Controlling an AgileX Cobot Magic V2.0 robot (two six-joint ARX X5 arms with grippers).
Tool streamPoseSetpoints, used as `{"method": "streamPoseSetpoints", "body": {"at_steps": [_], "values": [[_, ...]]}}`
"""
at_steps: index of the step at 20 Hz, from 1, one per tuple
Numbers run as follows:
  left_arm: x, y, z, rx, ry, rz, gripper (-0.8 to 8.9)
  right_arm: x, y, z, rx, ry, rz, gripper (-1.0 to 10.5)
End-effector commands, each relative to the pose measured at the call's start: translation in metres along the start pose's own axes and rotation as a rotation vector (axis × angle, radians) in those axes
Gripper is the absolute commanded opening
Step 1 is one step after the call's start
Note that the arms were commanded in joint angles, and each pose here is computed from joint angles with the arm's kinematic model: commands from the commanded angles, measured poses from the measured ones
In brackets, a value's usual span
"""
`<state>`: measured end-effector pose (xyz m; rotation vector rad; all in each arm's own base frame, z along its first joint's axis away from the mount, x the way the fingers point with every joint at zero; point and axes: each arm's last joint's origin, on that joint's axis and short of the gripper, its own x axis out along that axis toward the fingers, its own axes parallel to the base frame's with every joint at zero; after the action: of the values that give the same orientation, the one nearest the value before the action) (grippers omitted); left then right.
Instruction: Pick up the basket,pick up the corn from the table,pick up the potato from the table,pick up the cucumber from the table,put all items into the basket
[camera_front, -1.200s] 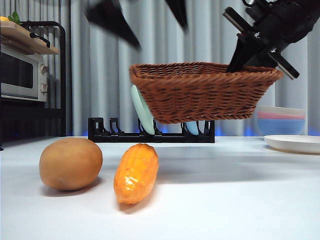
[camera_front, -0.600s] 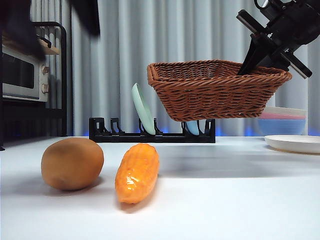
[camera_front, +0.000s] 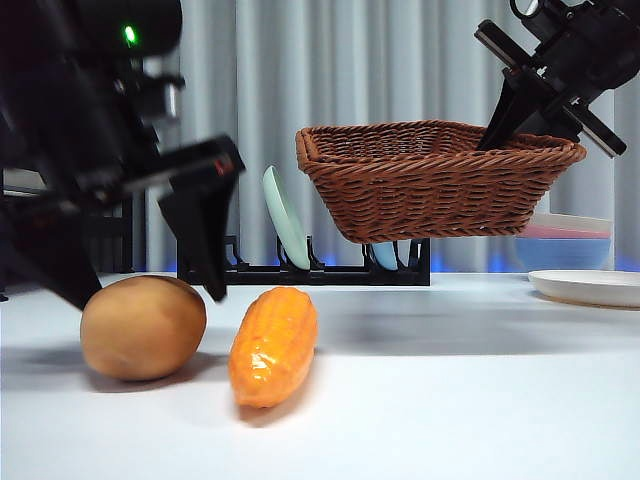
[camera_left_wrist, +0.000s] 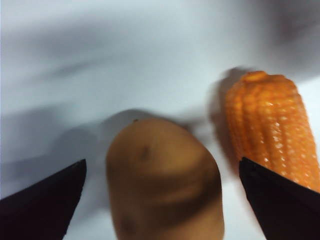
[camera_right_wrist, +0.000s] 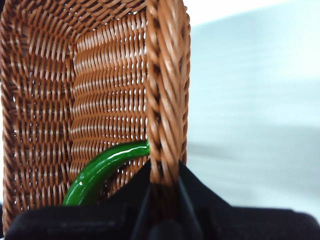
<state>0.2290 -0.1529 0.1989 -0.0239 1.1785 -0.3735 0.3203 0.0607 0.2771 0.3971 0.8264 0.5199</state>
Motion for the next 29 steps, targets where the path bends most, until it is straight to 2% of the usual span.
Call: {"method": "streamPoseSetpoints", "body": {"at_steps": [1, 2, 4, 5, 8, 11, 12, 14, 16, 17, 19, 22, 25, 27, 29], "values": [[0.013, 0.002, -0.002, 0.012, 0.048, 0.006, 5.91, -0.001, 0.002, 0.003, 0.002, -0.016, 0.017, -0.1], [0.015, 0.002, -0.003, 0.014, 0.063, 0.014, 5.18, -0.001, 0.002, 0.003, 0.002, -0.016, 0.017, -0.1], [0.017, 0.003, -0.005, 0.06, 0.079, 0.021, 0.71, -0.001, 0.002, 0.003, 0.003, -0.016, 0.016, -0.1], [0.017, 0.003, -0.005, 0.075, 0.082, 0.025, 0.01, -0.001, 0.002, 0.003, 0.003, -0.016, 0.016, -0.1], [0.007, 0.003, -0.008, 0.089, 0.087, 0.022, -0.08, 0.0, 0.002, 0.003, 0.003, -0.014, 0.017, -0.1], [-0.044, -0.005, -0.019, 0.121, 0.01, -0.042, -0.08, 0.001, 0.004, 0.001, 0.004, 0.002, 0.017, -0.1], [-0.068, -0.009, -0.026, 0.128, -0.042, -0.085, -0.08, 0.002, 0.005, 0.0, -0.002, 0.011, 0.019, -0.1], [-0.114, -0.015, -0.037, 0.107, -0.23, -0.18, -0.08, 0.004, 0.01, -0.002, -0.012, 0.019, 0.028, -0.1], [-0.146, -0.023, -0.033, 0.108, -0.439, -0.289, -0.08, 0.008, 0.018, -0.005, -0.029, 0.035, 0.046, -0.1], [-0.158, -0.027, -0.025, 0.109, -0.516, -0.319, -0.08, 0.011, 0.023, -0.007, -0.038, 0.045, 0.058, -0.1], [-0.162, -0.035, -0.004, 0.122, -0.585, -0.291, -0.08, 0.016, 0.034, -0.011, -0.059, 0.065, 0.08, -0.1], [-0.143, -0.053, 0.043, 0.2, -0.556, -0.205, -0.08, 0.023, 0.05, -0.018, -0.091, 0.098, 0.115, -0.1], [-0.109, -0.068, 0.084, 0.255, -0.463, -0.113, -0.08, 0.026, 0.059, -0.024, -0.103, 0.121, 0.133, -0.1], [-0.084, -0.073, 0.101, 0.268, -0.388, -0.014, -0.08, 0.026, 0.059, -0.025, -0.1, 0.131, 0.131, -0.1], [-0.068, -0.073, 0.109, 0.294, -0.338, 0.016, 0.3, 0.026, 0.059, -0.025, -0.096, 0.138, 0.124, -0.1]]}}
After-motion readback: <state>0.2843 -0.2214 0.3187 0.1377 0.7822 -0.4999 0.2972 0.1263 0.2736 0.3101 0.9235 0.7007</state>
